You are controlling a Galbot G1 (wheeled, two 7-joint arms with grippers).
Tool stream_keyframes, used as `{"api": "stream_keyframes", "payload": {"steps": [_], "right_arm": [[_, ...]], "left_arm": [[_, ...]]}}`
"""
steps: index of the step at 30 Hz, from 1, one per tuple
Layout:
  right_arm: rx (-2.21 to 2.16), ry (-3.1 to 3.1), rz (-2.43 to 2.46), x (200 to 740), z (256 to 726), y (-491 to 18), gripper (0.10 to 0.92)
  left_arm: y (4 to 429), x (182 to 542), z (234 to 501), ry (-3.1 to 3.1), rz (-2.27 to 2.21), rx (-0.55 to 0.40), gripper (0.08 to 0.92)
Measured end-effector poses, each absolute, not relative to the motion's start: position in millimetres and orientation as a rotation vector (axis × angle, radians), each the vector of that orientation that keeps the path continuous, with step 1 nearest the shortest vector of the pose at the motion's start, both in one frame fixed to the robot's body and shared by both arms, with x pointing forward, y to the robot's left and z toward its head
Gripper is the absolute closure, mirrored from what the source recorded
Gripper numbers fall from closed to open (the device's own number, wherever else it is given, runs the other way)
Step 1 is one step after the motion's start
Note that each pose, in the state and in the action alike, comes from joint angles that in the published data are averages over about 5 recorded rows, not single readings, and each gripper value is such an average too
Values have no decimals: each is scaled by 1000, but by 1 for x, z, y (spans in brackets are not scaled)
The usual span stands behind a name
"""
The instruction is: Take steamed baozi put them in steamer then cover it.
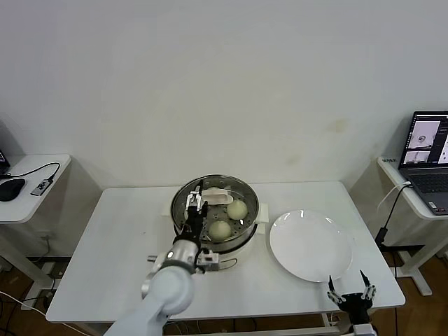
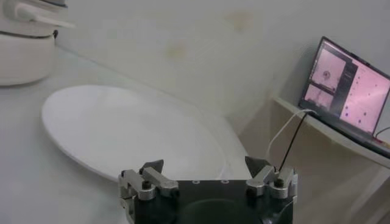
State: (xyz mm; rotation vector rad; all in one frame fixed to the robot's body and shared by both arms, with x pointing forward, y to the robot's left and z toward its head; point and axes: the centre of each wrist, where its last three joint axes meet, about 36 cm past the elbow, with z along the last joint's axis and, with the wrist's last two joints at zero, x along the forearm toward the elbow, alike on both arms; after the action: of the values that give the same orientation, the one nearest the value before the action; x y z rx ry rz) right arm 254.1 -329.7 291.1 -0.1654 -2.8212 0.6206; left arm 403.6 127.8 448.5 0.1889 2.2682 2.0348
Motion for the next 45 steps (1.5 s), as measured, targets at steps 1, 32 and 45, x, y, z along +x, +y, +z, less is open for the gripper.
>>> {"api": "stream_keyframes", "payload": {"steps": [1,32,45], "right_arm": [[-163,-2822,621,254,291,-329,200],[141,-2877,405,226,320,-319,200],[228,-2871,311,218,325,-308,200]], "left_arm": [[131,397,451,2276,2019,188,179],[259,202,346,3317,256,-13,177],[269,178,326,3347,77,-123,177]]}}
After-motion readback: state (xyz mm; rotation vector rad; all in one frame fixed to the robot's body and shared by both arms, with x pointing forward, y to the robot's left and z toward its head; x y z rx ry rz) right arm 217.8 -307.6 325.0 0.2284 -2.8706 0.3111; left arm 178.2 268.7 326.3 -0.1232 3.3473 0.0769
